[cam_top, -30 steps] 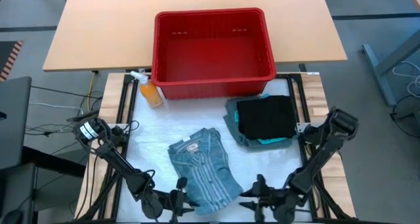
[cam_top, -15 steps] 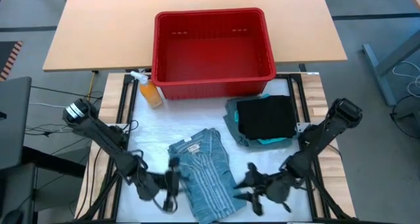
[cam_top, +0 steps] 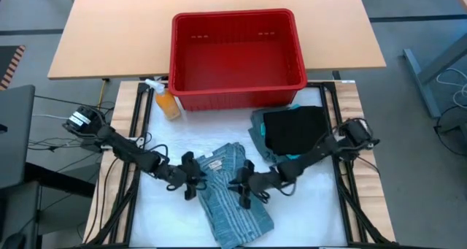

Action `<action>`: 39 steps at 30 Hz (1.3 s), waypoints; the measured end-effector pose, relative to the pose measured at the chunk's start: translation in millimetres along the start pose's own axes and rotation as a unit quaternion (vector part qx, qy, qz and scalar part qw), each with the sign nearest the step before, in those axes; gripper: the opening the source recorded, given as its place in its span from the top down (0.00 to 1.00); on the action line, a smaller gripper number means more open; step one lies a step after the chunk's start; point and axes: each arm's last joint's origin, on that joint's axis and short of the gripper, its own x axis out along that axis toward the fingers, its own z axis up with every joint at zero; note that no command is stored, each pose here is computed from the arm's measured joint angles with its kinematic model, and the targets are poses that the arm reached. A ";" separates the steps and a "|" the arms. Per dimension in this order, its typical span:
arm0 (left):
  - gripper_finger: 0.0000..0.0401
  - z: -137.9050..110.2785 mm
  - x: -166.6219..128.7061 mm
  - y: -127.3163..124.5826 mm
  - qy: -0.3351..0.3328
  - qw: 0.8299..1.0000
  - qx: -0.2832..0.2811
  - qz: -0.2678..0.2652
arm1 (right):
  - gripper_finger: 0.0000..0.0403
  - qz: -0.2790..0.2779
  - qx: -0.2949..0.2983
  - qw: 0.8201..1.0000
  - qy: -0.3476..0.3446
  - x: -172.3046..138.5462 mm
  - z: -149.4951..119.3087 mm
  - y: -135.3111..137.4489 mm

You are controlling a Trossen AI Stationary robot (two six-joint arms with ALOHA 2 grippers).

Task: Fold Laundry from Bin
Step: Fold the blue patterned polo

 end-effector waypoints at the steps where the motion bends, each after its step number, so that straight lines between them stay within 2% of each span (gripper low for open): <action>1: 0.76 -2.0 0.9 4.7 0.002 1.000 -0.001 0.009 | 0.70 -0.002 -0.001 1.000 0.011 6.3 -3.0 -6.8; 5: 0.76 -1.5 5.2 23.1 -0.001 0.998 0.018 0.061 | 0.70 -0.010 -0.014 0.999 0.039 24.9 -12.2 -28.2; 8: 0.76 3.4 9.0 39.2 0.004 0.994 0.045 0.096 | 0.70 -0.013 -0.029 0.999 0.043 33.2 -8.2 -39.4; 11: 0.76 12.2 11.8 58.0 0.002 0.990 0.059 0.130 | 0.70 -0.010 -0.048 0.998 0.039 33.1 12.6 -45.9; 13: 0.76 22.6 7.2 66.9 -0.012 0.988 0.062 0.140 | 0.70 0.000 -0.062 0.997 0.036 24.7 37.6 -45.6; 18: 0.76 59.4 -25.2 69.4 -0.094 0.990 0.058 0.091 | 0.70 -0.009 -0.079 0.994 0.068 -19.0 92.9 -42.7; 19: 0.76 64.0 -33.8 68.7 -0.109 0.990 0.052 0.079 | 0.70 -0.013 -0.067 0.995 0.075 -28.9 99.1 -42.3; 22: 0.76 69.8 -56.5 63.4 -0.133 0.991 0.008 0.013 | 0.70 -0.013 0.032 0.996 0.079 -58.8 111.4 -43.0; 25: 0.76 61.5 -67.4 54.9 -0.110 0.991 -0.014 -0.079 | 0.69 -0.001 0.116 0.989 0.092 -75.3 100.3 -36.9; 27: 0.76 57.5 -69.5 49.0 -0.101 0.988 -0.012 -0.113 | 0.67 0.001 0.156 0.982 0.111 -79.1 83.3 -30.0; 28: 0.76 55.6 -69.7 47.4 -0.102 0.988 -0.014 -0.113 | 0.65 -0.001 0.175 0.978 0.116 -80.2 75.0 -25.1; 31: 0.74 54.4 -66.5 46.6 -0.114 0.991 -0.026 -0.068 | 0.59 -0.003 0.236 0.962 0.136 -82.4 50.3 -8.4; 33: 0.70 54.5 -62.4 46.3 -0.115 0.991 -0.004 -0.065 | 0.55 -0.011 0.269 0.950 0.156 -80.8 33.6 3.0; 37: 0.59 61.9 -51.9 48.9 -0.131 0.988 0.010 -0.077 | 0.46 -0.022 0.314 0.930 0.191 -78.3 9.3 21.9; 39: 0.52 65.1 -44.2 54.5 -0.123 0.990 0.004 -0.070 | 0.43 -0.013 0.335 0.926 0.174 -84.4 7.3 33.8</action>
